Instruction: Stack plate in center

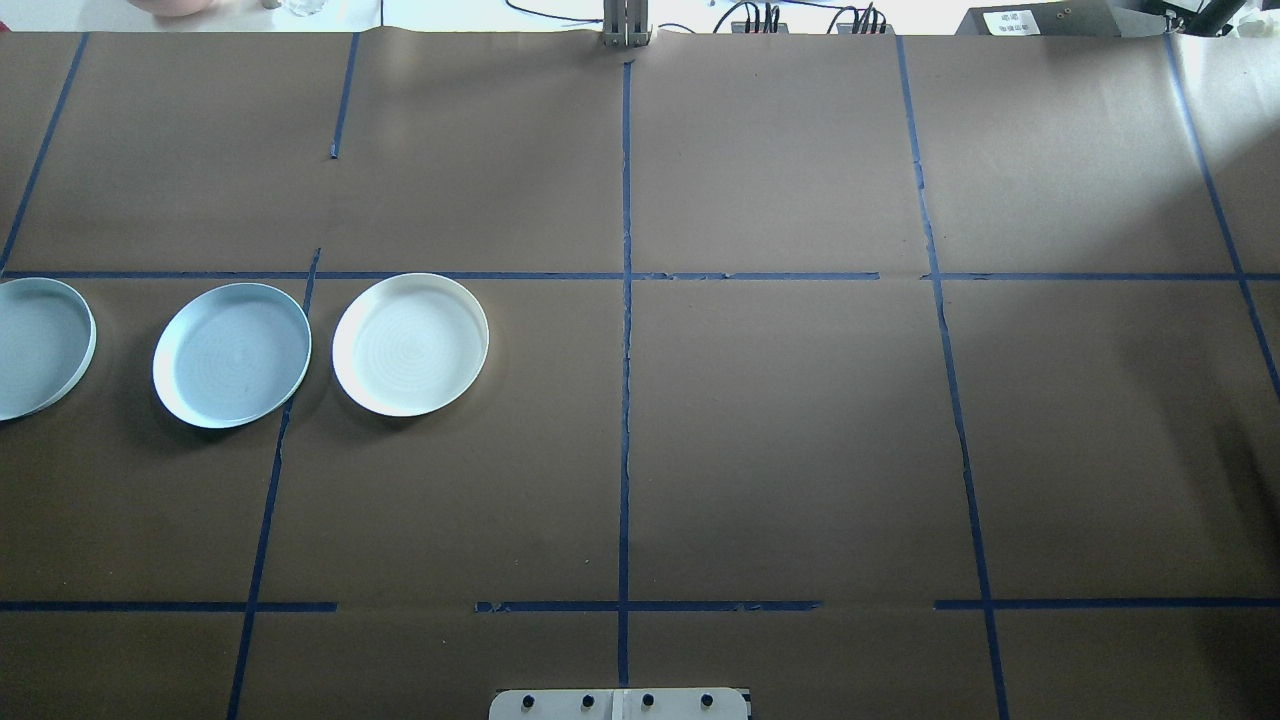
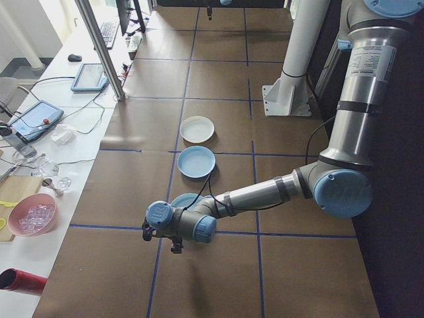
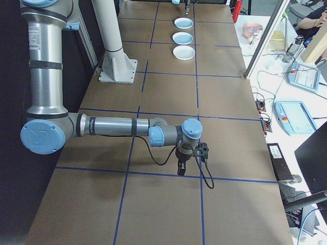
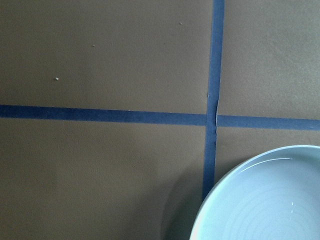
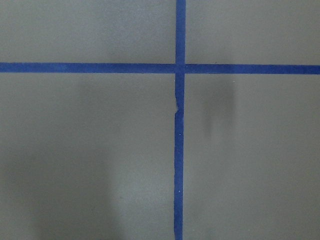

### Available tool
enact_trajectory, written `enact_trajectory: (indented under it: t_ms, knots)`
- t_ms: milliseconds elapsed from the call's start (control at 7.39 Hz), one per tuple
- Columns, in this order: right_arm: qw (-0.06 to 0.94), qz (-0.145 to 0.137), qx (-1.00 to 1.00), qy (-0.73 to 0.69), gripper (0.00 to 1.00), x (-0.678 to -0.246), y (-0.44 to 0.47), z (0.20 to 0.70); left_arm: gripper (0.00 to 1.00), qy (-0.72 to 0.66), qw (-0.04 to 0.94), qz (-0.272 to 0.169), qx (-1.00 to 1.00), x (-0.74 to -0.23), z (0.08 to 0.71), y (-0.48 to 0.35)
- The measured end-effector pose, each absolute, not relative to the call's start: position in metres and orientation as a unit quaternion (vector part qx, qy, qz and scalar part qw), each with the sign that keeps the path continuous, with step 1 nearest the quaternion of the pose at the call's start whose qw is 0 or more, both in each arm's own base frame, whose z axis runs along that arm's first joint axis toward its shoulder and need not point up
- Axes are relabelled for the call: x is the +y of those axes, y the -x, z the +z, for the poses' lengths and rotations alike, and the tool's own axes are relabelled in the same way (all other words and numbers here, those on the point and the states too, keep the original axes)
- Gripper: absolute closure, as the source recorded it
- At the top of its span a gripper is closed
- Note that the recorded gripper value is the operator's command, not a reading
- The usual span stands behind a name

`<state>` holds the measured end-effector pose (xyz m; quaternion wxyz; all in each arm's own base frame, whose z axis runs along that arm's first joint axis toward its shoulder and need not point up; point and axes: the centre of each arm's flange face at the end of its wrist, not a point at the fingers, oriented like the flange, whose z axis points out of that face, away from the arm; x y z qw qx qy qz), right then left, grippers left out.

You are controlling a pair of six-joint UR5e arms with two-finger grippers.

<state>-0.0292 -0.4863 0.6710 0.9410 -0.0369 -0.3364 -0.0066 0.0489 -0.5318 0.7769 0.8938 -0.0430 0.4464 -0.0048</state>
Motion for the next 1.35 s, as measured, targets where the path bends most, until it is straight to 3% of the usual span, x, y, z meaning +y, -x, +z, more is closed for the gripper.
enact_trajectory:
  t_ms: [812, 1082, 1353]
  knots:
    - [0.941, -0.007, -0.336, 0.037, 0.00, -0.486, 0.029, 0.671, 0.29, 0.064, 0.887, 0.008, 0.457, -0.525, 0.784, -0.069]
    - [0.941, -0.007, -0.336, 0.037, 0.00, -0.486, 0.029, 0.671, 0.40, 0.066, 0.887, 0.010, 0.457, -0.524, 0.786, -0.071]
    - [0.941, -0.007, -0.336, 0.037, 0.00, -0.486, 0.029, 0.671, 0.41, 0.070, 0.883, 0.011, 0.465, -0.523, 0.786, -0.073]
